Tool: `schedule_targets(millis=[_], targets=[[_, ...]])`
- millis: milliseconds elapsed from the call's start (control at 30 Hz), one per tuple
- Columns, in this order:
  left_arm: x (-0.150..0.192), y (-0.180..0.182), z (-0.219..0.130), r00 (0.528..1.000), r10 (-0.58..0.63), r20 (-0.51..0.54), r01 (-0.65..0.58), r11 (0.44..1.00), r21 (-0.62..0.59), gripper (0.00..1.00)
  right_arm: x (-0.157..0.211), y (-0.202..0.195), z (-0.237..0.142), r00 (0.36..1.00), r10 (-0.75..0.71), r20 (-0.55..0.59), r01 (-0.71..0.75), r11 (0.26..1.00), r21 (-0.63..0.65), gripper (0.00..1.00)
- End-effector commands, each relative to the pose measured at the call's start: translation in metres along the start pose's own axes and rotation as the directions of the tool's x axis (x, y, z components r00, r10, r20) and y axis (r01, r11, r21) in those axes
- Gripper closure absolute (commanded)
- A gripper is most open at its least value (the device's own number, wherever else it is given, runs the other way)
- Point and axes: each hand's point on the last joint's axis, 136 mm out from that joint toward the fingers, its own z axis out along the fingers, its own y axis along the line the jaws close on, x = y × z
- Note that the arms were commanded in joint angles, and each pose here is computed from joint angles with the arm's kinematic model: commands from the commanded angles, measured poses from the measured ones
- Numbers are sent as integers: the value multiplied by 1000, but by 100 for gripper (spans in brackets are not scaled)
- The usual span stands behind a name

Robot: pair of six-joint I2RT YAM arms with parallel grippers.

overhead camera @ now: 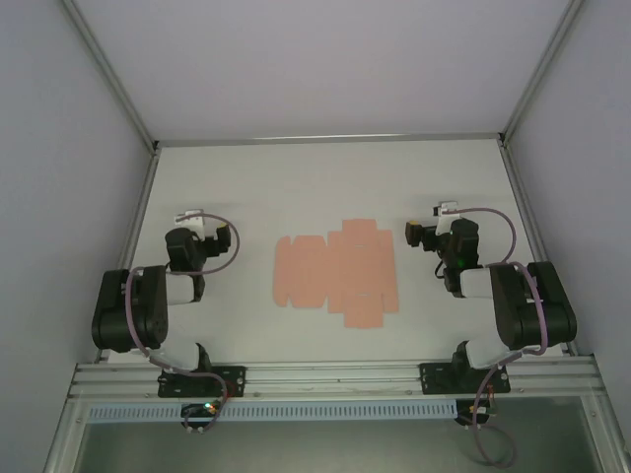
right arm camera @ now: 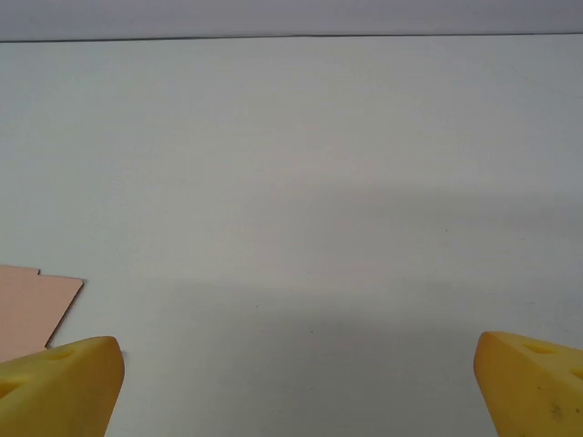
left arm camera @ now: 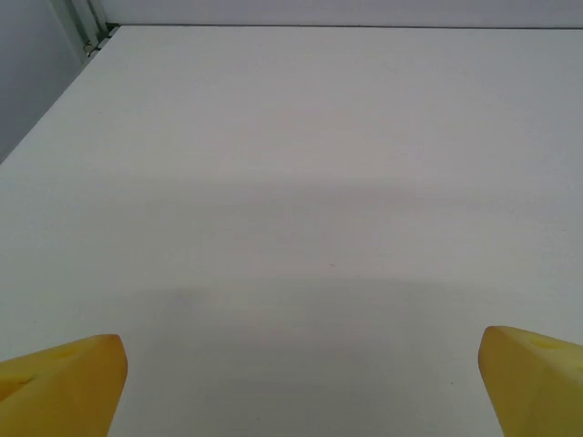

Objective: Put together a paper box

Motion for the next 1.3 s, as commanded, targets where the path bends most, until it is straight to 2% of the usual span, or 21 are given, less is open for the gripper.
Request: schedule_targets(millis=[0, 833, 1033, 1067, 1167, 1267], targets=[[-15, 0, 5, 998, 46, 46, -47, 999, 15, 0, -17, -7, 4, 998, 21, 60, -23, 999, 30, 0], [-15, 0, 5, 998, 40, 46, -41, 999, 20, 0, -17, -7, 4, 998, 21, 60, -23, 999, 29, 0], [-38, 4, -4, 1000, 24, 20, -24, 1000, -4, 0, -38, -12, -7, 999, 35, 32, -37, 997, 67, 0], [-45, 1, -10, 1000, 12, -3, -12, 1000, 9, 0, -48, -11, -14, 999, 54, 8, -54, 996, 64, 0], [-65, -18, -25, 988, -126, -91, 135, 986, 94, 0, -66, 1, -29, 982, 168, -89, -166, 986, 32, 0], [-65, -44, -39, 930, -289, -228, 326, 934, 147, 0, -58, 27, -41, 914, 305, -267, -311, 950, 21, 4]])
